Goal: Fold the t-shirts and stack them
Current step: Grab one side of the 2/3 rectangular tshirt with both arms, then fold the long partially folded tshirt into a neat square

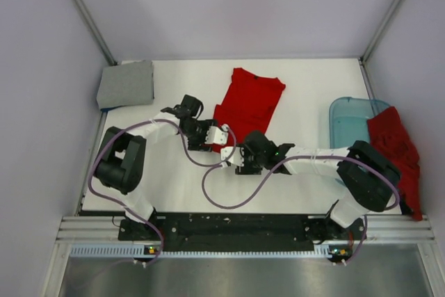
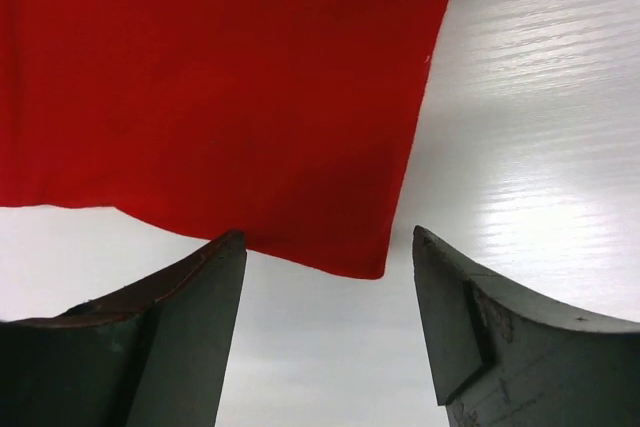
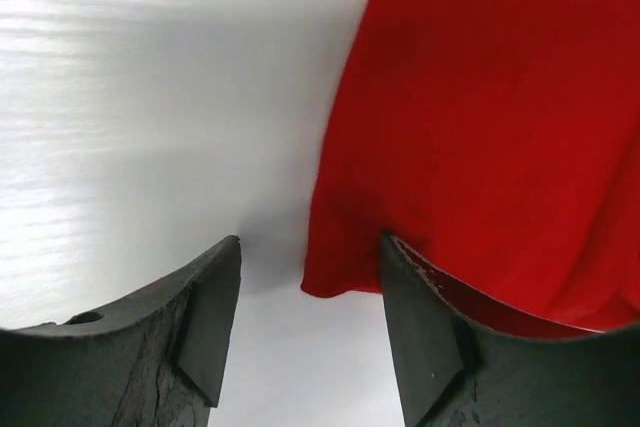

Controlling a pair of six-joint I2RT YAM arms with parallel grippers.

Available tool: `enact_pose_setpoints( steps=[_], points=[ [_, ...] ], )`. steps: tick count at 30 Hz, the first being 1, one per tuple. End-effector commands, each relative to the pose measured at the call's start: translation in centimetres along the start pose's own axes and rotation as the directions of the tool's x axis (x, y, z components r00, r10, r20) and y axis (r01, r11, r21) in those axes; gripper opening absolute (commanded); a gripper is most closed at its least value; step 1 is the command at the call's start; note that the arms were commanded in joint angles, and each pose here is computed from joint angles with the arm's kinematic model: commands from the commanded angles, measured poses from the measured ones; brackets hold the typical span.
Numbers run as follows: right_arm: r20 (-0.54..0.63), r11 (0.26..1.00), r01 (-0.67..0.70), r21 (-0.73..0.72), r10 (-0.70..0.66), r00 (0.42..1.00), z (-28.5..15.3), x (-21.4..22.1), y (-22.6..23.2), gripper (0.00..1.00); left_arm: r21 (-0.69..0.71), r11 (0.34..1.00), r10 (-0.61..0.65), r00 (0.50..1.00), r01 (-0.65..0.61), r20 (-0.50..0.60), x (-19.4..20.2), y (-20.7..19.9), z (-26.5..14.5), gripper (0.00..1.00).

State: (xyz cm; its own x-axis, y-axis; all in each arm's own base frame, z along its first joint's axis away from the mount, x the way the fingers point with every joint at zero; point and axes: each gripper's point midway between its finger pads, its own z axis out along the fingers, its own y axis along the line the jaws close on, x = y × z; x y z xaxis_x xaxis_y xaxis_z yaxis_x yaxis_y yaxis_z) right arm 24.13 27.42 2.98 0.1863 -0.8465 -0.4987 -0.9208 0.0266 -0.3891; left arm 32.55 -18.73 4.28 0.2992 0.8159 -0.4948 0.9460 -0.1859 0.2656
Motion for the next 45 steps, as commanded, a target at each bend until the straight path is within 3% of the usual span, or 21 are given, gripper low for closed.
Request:
enact_pose_setpoints(
  steps=[1,2,4,9,11,18,24,30,33,35,40,45],
  points=[
    [-0.114,0.998,-0.004,0.059,0.011,0.993,0.8,1.6,-1.3,0.57,-0.005,0.999,0.054,0.995,-0.054,-0.081,1.7,0.2,1.7,0.7],
    [-0.128,0.998,-0.007,0.066,0.015,0.992,0.9,1.9,-1.4,0.56,-0.003,0.999,0.05,0.994,-0.051,-0.097,2.0,0.2,1.9,0.67],
    [-0.158,0.998,-0.003,0.067,0.014,0.987,1.0,2.5,-1.3,0.49,-0.004,0.999,0.046,0.992,-0.047,-0.117,2.5,0.3,2.1,0.52],
    [-0.211,0.999,-0.015,0.048,0.025,0.977,1.0,3.5,-0.8,0.09,0.038,0.999,0.043,0.99,-0.039,-0.133,2.5,-0.9,2.2,0.0],
    [-0.209,0.999,-0.044,0.032,0.05,0.977,0.4,3.2,-0.4,0.0,0.051,0.999,0.025,0.992,-0.018,-0.127,2.1,-1.6,1.6,0.0],
    [-0.155,0.992,-0.112,-0.065,0.101,0.983,-4.2,-0.5,4.2,0.0,0.074,0.995,-0.065,0.994,0.072,-0.083,-0.6,-5.7,-3.5,0.0],
    [-0.118,0.956,-0.167,-0.242,0.141,0.983,-10.0,-3.5,11.1,0.0,0.196,0.974,-0.11,0.994,0.113,-0.028,-3.2,-13.3,-8.4,0.0],
    [0.058,0.898,-0.18,-0.401,0.221,0.973,-15.2,-8.5,14.3,0.0,0.343,0.925,-0.187,0.982,0.165,0.031,-6.4,-19.2,-13.0,0.0],
    [0.103,0.902,-0.195,-0.385,0.252,0.962,-16.1,-8.8,13.5,0.0,0.301,0.931,-0.239,0.968,0.206,0.076,-8.0,-17.7,-13.6,0.0],
    [0.099,0.903,-0.269,-0.336,0.318,0.943,-15.7,-8.1,11.6,0.0,0.211,0.945,-0.275,0.956,0.25,0.099,-8.7,-14.6,-13.1,0.0],
    [0.136,0.861,-0.487,-0.144,0.505,0.853,-15.3,-5.4,3.7,0.0,-0.016,0.92,-0.391,0.92,0.392,0.04,-8.0,-6.1,-12.2,0.0],
    [0.175,0.777,-0.629,0.007,0.618,0.766,-14.2,-1.5,-3.3,0.0,-0.138,0.879,-0.462,0.887,0.457,-0.005,-6.2,-0.4,-10.4,0.0]
  ],
)
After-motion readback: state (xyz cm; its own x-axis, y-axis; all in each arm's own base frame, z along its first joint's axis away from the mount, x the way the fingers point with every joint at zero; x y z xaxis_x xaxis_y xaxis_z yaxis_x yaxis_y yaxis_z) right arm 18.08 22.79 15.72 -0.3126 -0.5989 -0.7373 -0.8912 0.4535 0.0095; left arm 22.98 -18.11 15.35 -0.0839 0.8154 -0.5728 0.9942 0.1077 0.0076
